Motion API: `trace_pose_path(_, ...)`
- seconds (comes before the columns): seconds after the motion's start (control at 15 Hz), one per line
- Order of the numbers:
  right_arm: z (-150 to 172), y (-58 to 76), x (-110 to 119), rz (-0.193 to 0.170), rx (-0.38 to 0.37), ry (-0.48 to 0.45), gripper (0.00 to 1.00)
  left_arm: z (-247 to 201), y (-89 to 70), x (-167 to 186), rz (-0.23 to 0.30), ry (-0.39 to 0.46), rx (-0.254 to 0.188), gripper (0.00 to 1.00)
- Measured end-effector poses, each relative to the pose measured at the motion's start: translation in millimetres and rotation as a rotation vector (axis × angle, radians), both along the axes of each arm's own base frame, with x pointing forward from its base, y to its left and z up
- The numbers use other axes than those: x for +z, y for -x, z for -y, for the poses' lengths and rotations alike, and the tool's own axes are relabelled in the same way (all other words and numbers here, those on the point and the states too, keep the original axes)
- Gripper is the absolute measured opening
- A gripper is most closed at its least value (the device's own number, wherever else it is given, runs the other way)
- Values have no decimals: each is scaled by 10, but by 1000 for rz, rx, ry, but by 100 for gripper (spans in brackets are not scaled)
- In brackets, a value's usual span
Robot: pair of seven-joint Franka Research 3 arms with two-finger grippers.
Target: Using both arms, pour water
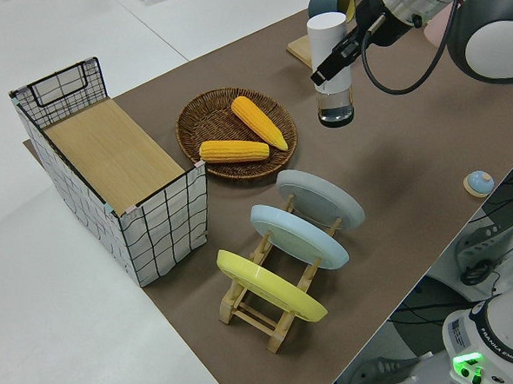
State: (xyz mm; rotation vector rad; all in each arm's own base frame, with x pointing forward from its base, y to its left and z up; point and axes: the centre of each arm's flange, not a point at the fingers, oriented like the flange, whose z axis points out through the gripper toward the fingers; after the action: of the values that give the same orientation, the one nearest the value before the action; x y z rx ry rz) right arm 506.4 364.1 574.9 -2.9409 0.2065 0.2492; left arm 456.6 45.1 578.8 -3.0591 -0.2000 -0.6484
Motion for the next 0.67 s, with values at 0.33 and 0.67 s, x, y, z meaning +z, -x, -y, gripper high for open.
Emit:
trace_pose_path(0.33, -519, -52, -439, 24, -140, -85, 6, 180, 220, -253, -38, 5, -19, 63)
trace_pose_path(0.67, -980, -83, -868, 11, -258, -161, 6, 190, 344, -410, -58, 26, -7, 63)
